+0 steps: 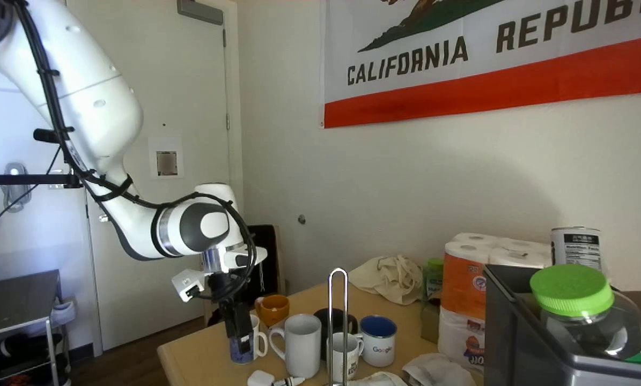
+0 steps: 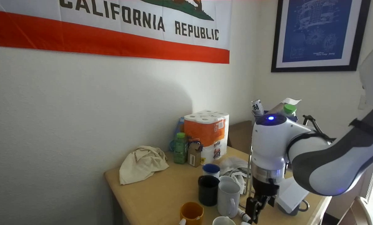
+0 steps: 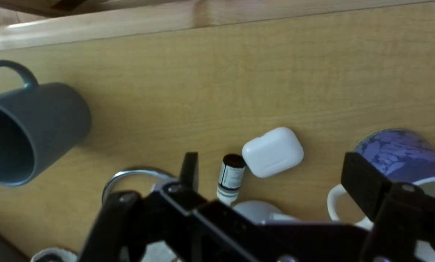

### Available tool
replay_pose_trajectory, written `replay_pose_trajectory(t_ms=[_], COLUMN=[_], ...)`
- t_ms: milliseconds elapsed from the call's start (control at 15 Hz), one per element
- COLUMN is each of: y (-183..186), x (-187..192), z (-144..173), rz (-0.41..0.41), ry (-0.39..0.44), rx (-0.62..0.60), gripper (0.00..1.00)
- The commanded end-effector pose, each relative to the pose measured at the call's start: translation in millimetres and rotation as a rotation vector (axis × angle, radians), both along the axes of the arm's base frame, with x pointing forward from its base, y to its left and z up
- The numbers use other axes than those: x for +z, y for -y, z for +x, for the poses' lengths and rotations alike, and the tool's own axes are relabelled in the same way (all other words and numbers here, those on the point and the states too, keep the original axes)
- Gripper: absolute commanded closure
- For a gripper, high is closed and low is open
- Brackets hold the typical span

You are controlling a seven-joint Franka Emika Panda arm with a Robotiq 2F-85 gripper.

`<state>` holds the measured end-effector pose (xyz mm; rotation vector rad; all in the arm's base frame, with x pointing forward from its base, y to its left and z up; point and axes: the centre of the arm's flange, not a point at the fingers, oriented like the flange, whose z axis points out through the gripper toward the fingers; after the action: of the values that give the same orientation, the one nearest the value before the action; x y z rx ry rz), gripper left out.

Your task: Move the white bar of soap forward

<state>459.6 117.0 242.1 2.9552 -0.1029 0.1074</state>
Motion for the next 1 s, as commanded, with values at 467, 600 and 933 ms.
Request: replay_pose_trajectory(t_ms=[467, 600, 933], y=[3, 1, -2], x=[-68, -77, -95], z=[29, 32, 33], rz=[-0.007, -0.003, -0.026], ry=[0.047, 0.053, 0.084], rx=[-0.257, -0.294, -0.379], gripper=[0.0, 0.0, 0.0])
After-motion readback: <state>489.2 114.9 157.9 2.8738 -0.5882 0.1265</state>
